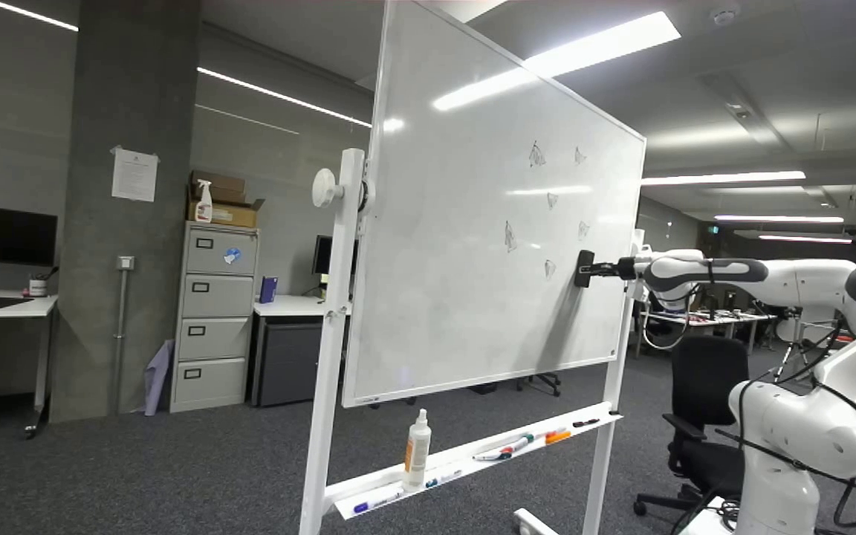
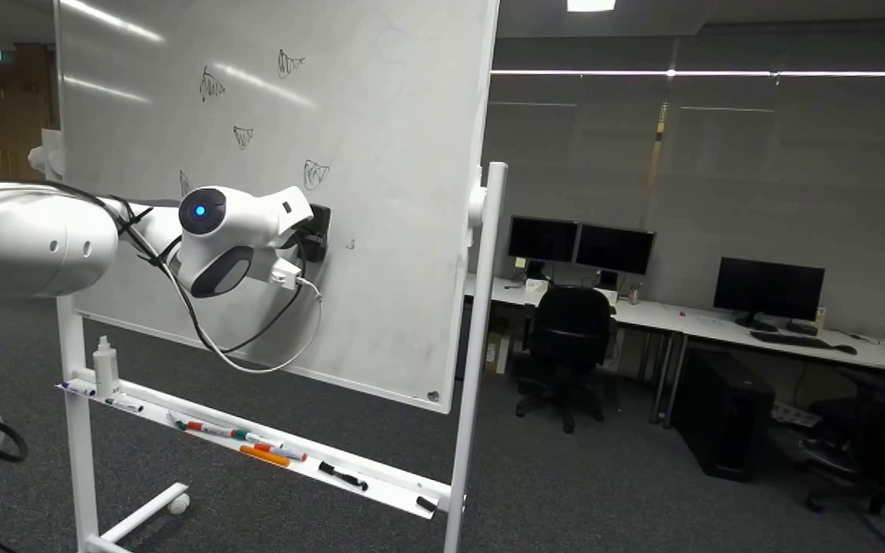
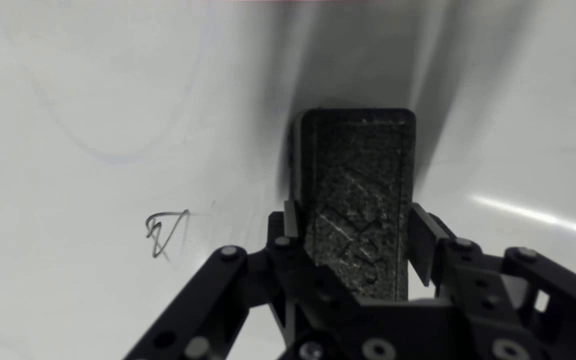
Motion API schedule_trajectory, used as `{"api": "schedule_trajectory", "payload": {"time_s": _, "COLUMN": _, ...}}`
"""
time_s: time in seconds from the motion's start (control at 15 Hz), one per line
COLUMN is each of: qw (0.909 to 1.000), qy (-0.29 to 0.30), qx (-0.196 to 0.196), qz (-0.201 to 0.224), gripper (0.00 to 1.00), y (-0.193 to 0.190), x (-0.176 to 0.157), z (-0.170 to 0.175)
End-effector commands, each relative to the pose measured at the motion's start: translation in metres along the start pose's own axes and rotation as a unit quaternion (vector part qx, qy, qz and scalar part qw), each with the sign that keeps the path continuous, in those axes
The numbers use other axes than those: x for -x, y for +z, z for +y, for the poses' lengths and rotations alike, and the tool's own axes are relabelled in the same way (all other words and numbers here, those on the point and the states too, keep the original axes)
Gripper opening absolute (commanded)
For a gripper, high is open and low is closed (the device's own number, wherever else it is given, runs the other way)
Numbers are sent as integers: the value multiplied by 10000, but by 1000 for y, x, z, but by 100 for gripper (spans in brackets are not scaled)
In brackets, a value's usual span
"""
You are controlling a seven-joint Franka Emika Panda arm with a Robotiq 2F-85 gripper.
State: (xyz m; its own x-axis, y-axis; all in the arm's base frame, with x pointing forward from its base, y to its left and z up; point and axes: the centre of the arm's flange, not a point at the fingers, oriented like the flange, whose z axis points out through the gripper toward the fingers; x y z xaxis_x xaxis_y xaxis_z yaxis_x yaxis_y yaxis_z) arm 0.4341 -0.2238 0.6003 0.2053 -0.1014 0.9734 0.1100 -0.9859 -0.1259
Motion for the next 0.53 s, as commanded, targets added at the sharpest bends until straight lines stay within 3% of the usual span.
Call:
{"api": "schedule_trajectory", "payload": {"time_s": 0.0, "qw": 9993, "qy": -242, "qx": -268, "qz": -19, "gripper": 30, "y": 17, "x": -2, "z": -16}}
{"api": "schedule_trajectory", "payload": {"time_s": 0.47, "qw": 9998, "qy": 90, "qx": -71, "qz": 140, "gripper": 30, "y": 11, "x": -14, "z": 19}}
